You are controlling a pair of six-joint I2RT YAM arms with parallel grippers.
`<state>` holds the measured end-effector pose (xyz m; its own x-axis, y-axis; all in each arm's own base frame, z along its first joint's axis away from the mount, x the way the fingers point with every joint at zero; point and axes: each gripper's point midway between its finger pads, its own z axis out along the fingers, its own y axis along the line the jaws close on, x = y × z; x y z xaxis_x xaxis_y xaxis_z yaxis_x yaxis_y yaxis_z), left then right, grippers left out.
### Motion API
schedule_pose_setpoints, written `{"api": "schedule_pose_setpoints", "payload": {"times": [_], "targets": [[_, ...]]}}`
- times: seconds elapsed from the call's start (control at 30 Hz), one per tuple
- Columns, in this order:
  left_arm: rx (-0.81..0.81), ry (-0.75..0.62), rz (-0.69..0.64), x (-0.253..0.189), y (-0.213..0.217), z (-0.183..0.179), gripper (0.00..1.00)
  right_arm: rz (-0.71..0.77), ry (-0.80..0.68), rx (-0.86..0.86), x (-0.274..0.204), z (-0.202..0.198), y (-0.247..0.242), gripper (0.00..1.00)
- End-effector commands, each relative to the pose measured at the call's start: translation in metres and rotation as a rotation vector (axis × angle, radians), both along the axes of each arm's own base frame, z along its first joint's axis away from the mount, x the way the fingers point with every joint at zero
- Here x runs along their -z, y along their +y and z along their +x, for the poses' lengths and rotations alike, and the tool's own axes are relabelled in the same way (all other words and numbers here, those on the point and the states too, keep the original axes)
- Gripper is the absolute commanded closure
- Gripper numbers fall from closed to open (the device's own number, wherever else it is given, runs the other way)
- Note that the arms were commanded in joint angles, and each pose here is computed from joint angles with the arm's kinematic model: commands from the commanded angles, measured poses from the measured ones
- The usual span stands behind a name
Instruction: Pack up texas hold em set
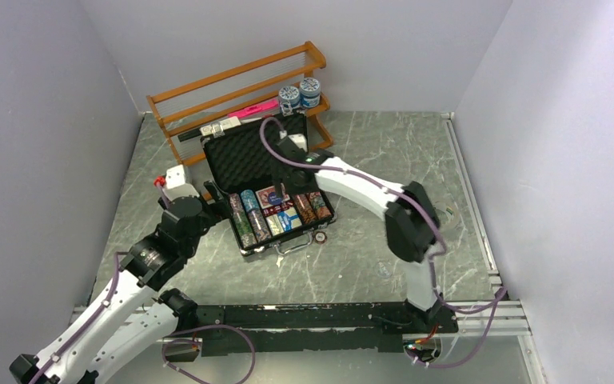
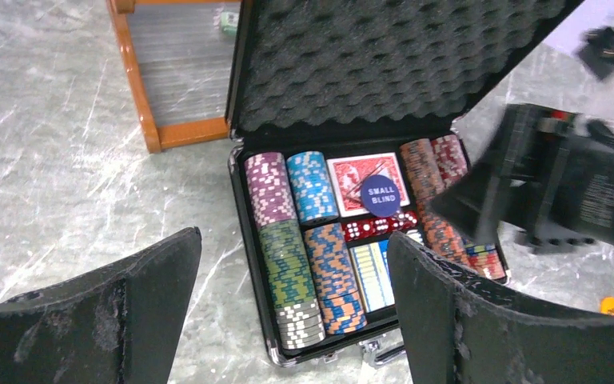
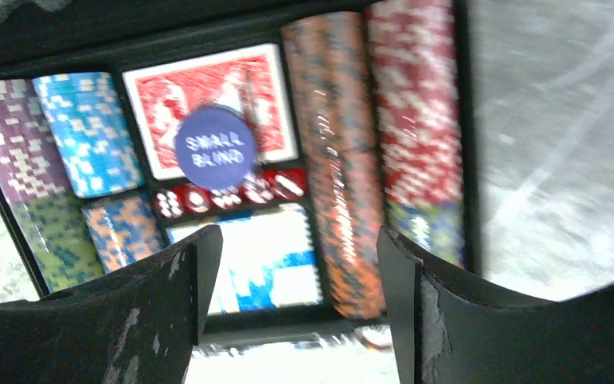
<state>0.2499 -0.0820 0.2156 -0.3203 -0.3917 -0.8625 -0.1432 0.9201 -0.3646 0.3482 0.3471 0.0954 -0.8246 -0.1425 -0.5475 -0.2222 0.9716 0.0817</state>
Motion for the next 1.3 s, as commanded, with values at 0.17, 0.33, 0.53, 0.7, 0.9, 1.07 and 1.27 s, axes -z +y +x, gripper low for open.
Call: {"api": "schedule_pose_setpoints", "payload": {"times": [0.17,0.33,0.53,0.7,0.9,1.07,1.27], "targets": [[0.081,-0.125,-0.075,-0.042,-0.021,0.011,0.09,-0.021,-0.203,0.358,-0.082,-0.011,-0.166,0.24],[0.109,-0.105,-0.065,-0.034,-0.029,0.016,0.09,-0.054,-0.131,0.595,-0.055,-0.031,-0.256,0.17],[0.134,-0.095,-0.08,-0.026,-0.039,0.021,0.09,-0.137,0.084,0.84,-0.002,-0.068,-0.316,0.17],[0.144,-0.08,-0.07,-0.023,-0.042,0.023,0.09,-0.14,0.183,0.94,0.032,-0.084,-0.34,0.17],[0.145,-0.084,-0.085,-0.023,-0.042,0.021,0.09,-0.037,0.216,0.96,0.063,-0.075,-0.348,0.18],[0.152,-0.094,-0.086,-0.026,-0.042,0.02,0.09,-0.01,0.217,0.975,0.075,-0.063,-0.351,0.19],[0.145,-0.078,-0.084,-0.023,-0.04,0.017,0.08,-0.02,0.239,0.973,0.09,-0.055,-0.358,0.24]]}}
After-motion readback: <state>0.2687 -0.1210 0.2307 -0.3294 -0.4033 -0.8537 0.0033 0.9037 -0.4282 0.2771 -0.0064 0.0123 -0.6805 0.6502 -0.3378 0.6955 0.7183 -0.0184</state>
